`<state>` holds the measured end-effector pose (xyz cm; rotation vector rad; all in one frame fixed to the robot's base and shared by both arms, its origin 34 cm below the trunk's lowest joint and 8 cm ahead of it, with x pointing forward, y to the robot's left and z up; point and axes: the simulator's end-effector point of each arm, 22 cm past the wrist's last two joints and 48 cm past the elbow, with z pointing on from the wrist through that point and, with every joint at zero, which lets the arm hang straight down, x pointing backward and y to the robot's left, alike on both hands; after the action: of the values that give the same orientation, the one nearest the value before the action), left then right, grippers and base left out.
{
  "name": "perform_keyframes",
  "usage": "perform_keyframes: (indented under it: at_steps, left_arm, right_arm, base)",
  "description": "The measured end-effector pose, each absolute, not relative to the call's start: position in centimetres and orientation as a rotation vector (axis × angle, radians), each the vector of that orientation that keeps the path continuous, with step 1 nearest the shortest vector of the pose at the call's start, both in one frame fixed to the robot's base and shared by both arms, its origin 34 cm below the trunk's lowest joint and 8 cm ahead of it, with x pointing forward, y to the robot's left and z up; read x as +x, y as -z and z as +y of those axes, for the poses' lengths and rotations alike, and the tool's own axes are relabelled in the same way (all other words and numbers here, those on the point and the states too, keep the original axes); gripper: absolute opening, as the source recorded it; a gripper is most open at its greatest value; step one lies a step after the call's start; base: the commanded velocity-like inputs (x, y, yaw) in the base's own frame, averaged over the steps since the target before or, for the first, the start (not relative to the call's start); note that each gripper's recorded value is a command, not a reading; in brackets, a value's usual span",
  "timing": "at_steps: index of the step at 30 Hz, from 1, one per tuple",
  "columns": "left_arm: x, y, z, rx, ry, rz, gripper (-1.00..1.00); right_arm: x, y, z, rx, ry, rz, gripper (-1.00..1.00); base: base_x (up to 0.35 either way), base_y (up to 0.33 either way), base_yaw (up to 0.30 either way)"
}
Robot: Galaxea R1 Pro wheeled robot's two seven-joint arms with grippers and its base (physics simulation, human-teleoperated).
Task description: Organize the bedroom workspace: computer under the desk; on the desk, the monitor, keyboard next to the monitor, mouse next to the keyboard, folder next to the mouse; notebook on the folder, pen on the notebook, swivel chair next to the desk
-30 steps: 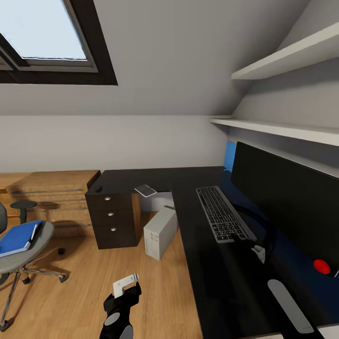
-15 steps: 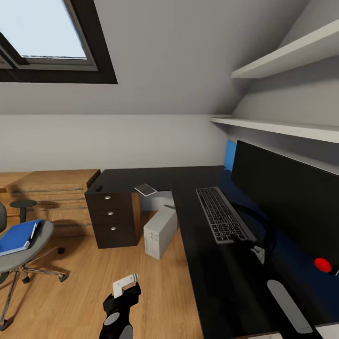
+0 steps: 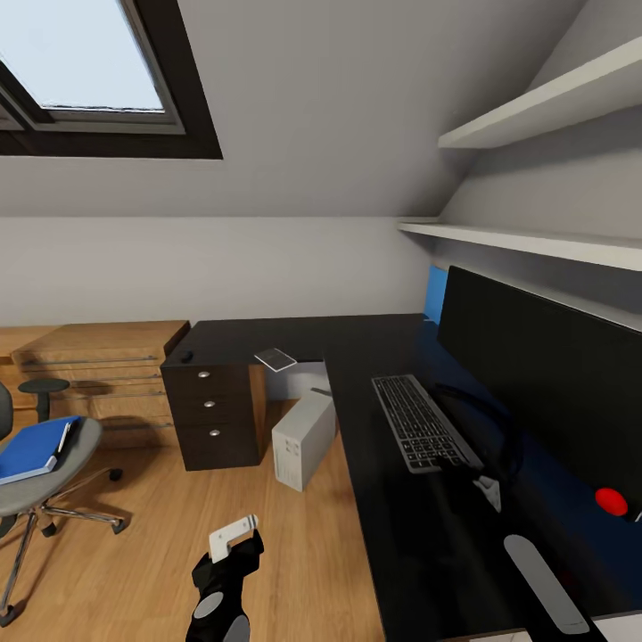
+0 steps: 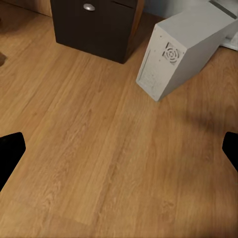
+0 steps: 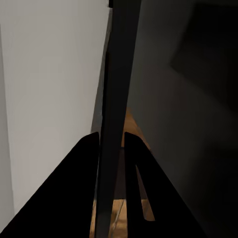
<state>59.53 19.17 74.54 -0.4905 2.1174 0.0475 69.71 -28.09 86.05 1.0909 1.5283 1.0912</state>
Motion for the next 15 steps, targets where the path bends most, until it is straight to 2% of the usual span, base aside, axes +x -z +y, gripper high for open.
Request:
perform_keyframes:
  at_steps: [15]
  left_arm:
    - [59.53, -74.56, 19.04, -0.49, -0.045, 2.117, 1.0]
  right_arm:
    - [69.6, -85.34, -28.23, 1.115, -1.07, 1.551, -1.0]
  base:
    - [-0.005, 0.007, 0.0]
